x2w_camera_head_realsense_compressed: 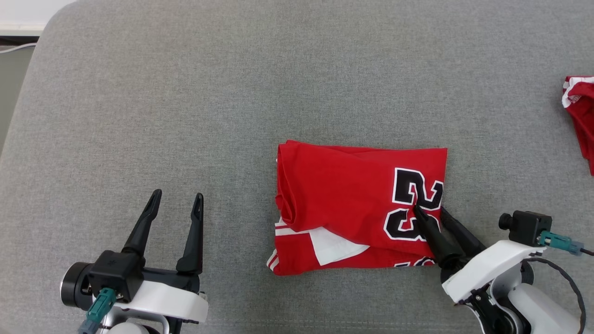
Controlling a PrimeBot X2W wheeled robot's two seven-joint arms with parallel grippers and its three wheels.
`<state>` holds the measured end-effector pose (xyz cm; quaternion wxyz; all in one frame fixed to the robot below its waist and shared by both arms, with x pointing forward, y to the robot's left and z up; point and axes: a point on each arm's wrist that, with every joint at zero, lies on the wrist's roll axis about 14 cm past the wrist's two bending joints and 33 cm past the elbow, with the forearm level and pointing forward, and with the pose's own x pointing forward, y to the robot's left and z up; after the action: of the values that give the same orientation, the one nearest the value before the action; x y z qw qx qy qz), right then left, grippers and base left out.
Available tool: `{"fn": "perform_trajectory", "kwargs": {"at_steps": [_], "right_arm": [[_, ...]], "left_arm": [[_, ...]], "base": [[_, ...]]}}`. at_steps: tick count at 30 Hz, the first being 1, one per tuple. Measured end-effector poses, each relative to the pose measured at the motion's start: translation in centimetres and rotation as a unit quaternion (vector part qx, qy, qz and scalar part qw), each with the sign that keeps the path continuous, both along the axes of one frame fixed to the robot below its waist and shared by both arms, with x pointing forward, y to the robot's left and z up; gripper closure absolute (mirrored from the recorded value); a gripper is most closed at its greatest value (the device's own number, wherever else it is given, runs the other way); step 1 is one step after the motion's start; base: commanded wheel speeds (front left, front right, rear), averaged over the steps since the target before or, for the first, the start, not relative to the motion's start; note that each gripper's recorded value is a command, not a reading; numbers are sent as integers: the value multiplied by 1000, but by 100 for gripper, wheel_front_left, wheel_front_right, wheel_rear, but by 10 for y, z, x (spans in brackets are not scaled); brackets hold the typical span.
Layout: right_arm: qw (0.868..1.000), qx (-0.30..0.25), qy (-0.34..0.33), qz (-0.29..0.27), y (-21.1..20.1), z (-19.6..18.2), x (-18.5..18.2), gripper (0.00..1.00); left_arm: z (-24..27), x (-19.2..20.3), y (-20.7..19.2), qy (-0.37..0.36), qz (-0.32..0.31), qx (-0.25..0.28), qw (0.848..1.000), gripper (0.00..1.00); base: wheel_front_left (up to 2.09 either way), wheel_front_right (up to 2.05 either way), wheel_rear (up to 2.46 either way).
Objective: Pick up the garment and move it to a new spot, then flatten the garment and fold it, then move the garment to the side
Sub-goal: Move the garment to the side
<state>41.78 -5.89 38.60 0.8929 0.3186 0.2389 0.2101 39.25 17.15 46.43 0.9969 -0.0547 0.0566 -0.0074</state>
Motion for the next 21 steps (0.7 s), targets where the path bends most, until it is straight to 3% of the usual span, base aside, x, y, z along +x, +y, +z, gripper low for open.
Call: {"fn": "perform_trajectory", "kwargs": {"at_steps": [2, 3, 4, 6, 14, 21], "right_arm": [[1000, 4, 4, 4, 1, 0, -2, 0], [1000, 4, 4, 5, 1, 0, -2, 12], [1000, 4, 4, 8, 2, 1, -2, 58], [1000, 5, 1, 9, 3, 2, -2, 100], [1000, 2, -11, -4, -11, 7, 4, 100], [994, -64, -76, -51, -82, 34, 35, 100]], "left_arm": [[0, 0, -1, -1, -1, -1, 1000, 0], [1, 0, -1, -2, -1, -1, 1000, 0], [1, 1, -1, -2, -1, -1, 1000, 0], [1, 1, -2, -2, -2, -1, 1000, 0], [0, 3, -4, -3, -4, -3, 1000, 0], [0, 7, -10, -4, -12, -7, 1000, 0]], "base": [[0, 0, 0], [0, 0, 0], [0, 0, 0], [0, 0, 0], [0, 0, 0], [0, 0, 0]]}}
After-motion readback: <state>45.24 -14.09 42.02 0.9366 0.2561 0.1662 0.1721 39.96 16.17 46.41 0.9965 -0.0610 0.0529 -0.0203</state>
